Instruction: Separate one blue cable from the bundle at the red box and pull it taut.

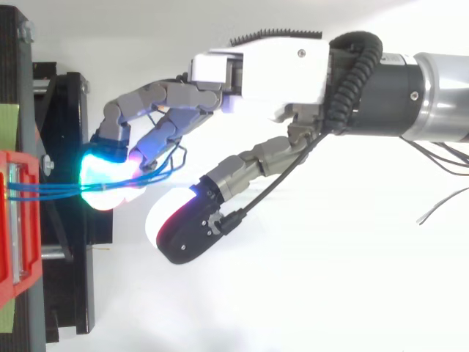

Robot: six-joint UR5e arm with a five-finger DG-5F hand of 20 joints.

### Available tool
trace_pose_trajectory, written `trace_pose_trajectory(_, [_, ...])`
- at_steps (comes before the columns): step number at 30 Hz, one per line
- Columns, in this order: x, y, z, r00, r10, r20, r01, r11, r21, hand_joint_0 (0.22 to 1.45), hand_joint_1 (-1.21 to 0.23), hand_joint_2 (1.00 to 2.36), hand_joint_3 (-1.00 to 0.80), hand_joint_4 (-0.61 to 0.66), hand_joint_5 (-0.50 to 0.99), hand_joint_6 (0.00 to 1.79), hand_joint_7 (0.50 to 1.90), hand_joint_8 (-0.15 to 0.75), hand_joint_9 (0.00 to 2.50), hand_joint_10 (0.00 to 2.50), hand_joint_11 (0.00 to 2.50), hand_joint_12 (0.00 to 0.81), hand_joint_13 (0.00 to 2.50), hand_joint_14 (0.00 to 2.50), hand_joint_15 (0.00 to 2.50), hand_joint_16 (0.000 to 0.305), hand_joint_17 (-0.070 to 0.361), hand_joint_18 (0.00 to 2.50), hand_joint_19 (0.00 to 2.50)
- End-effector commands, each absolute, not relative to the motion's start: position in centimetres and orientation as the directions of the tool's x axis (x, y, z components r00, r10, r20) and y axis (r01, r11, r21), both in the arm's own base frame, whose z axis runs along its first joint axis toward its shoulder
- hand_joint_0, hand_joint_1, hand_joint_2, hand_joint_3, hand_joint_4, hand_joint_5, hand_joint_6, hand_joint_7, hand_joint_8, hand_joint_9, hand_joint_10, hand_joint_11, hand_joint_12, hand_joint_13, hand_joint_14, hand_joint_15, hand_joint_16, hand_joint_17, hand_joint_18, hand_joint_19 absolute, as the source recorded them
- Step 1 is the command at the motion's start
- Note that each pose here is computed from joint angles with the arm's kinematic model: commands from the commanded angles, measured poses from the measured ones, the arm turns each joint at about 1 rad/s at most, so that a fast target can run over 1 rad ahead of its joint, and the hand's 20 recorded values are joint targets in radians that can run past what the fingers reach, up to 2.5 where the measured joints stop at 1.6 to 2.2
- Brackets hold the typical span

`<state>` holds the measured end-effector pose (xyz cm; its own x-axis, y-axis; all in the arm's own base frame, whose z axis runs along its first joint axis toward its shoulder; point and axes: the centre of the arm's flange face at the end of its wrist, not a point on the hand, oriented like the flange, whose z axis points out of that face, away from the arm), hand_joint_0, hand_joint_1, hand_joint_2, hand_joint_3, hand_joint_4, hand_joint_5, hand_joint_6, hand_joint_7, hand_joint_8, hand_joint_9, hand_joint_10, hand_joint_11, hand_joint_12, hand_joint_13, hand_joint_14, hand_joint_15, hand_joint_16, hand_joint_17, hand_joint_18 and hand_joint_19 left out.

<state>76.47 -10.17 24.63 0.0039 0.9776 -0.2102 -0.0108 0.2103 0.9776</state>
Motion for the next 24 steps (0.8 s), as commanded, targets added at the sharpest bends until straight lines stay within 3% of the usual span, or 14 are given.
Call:
trace_pose_trajectory(1, [76.4, -10.4, 24.5, 0.007, 0.972, -0.235, -0.008, 0.235, 0.972, 0.59, -0.7, 1.0, -0.44, 0.16, -0.12, 0.5, 1.01, 0.233, 0.77, 0.02, 0.64, 0.28, 0.73, 0.02, 0.49, 0.033, 0.073, 0.48, 0.57])
trace_pose_trajectory(11, [76.3, -10.6, 24.4, 0.01, 0.972, -0.237, -0.007, 0.237, 0.972, 0.59, -0.7, 1.0, -0.44, 0.16, -0.12, 0.5, 1.02, 0.235, 0.77, 0.02, 0.64, 0.279, 0.75, 0.02, 0.5, 0.033, 0.074, 0.5, 0.58])
trace_pose_trajectory(24, [76.8, -8.8, 24.7, 0.003, 0.972, -0.235, -0.031, 0.235, 0.972, 0.6, -0.71, 1.0, -0.44, 0.17, -0.11, 0.5, 1.04, 0.232, 0.78, 0.03, 0.65, 0.281, 0.76, 0.02, 0.5, 0.033, 0.074, 0.52, 0.6])
